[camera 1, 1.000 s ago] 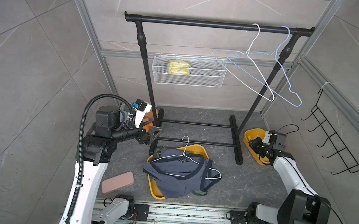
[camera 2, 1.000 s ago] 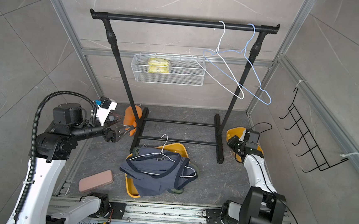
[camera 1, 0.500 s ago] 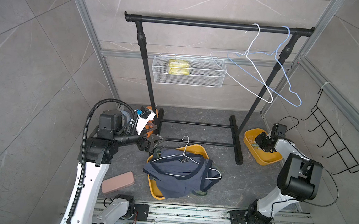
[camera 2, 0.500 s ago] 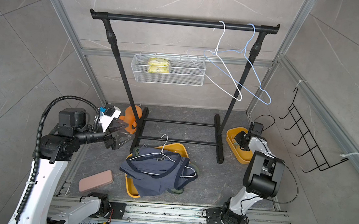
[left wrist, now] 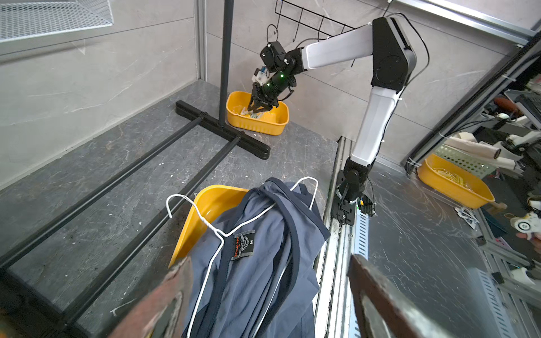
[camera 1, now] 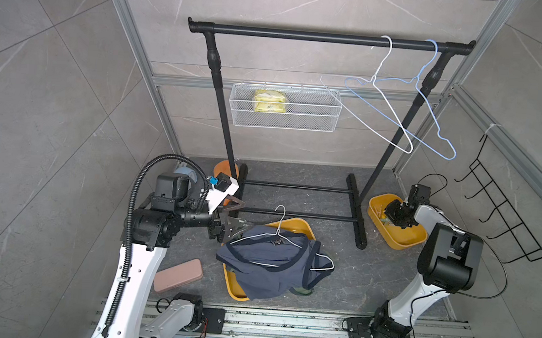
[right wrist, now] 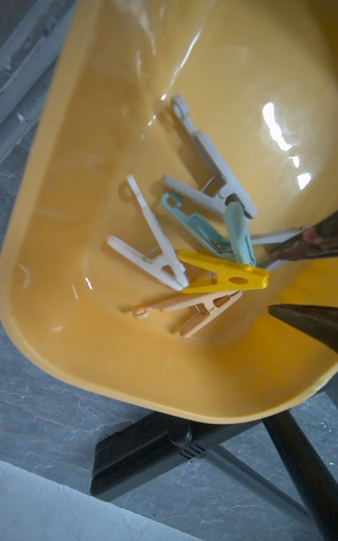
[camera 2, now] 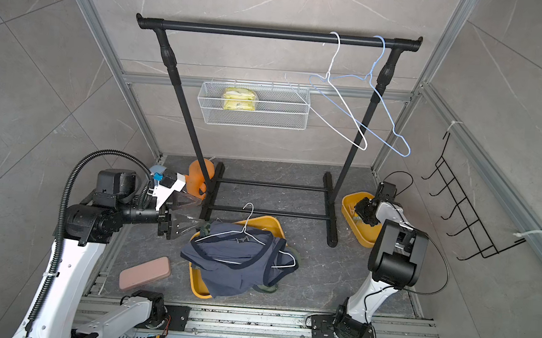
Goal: Remove the clothespins securing tank tops to the hanger
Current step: Place the clothespin in the storage box.
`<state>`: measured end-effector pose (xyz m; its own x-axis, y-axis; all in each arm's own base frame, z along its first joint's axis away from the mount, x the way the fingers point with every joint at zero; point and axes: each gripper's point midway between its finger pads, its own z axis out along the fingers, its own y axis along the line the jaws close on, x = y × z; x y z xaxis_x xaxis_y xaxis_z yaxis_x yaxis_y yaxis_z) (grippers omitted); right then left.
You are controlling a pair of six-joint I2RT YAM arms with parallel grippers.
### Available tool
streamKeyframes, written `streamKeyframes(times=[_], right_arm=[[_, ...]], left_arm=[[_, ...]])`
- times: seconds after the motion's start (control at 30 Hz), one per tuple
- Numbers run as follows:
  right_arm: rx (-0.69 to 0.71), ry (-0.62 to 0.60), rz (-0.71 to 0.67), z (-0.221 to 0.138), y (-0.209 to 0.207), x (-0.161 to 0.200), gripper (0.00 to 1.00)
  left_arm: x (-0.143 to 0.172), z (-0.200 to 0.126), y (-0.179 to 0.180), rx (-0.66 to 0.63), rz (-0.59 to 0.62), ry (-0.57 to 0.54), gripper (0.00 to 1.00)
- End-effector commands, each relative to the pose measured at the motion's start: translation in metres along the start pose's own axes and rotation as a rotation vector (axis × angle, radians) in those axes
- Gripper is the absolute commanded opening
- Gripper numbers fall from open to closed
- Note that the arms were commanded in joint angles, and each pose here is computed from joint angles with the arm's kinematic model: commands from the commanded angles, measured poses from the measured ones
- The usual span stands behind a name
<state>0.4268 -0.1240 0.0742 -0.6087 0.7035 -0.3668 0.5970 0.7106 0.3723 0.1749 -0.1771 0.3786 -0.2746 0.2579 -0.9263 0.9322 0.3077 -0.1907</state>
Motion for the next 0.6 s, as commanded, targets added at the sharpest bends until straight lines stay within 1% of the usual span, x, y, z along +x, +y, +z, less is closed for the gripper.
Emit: streamKeyframes(times=[0.0,0.1,0.27,0.33,0.43,0.57], right_arm=[[0.003,0.023,-0.020,-0.004,0.000,0.001,0.32],[-0.013,0.017,-0.019,-0.011,0.004,0.001,0.31],[-0.149,-0.014,0.015,-0.046,0.025,0.016,0.25],[-0.209,-0.031,0.009,-0.065,0.034,0.030,0.21],[-0.282,-0.065,-0.026,-0.105,0.042,0.055,0.18],[-0.409,-0.030,-0.103,-0.144,0.054,0.106,0.17]], left_arm=[[-0.008,-0.004,-0.015,0.055,0.053,-0.029,0.86],[-0.012,-0.006,-0.016,0.052,0.064,-0.032,0.86],[-0.015,-0.006,-0.011,0.035,0.072,-0.025,0.86],[-0.014,-0.004,-0.009,0.038,0.066,-0.018,0.86],[-0.011,-0.004,-0.008,0.037,0.083,0.003,0.86],[-0.010,-0.007,-0.012,0.030,0.116,0.023,0.86]])
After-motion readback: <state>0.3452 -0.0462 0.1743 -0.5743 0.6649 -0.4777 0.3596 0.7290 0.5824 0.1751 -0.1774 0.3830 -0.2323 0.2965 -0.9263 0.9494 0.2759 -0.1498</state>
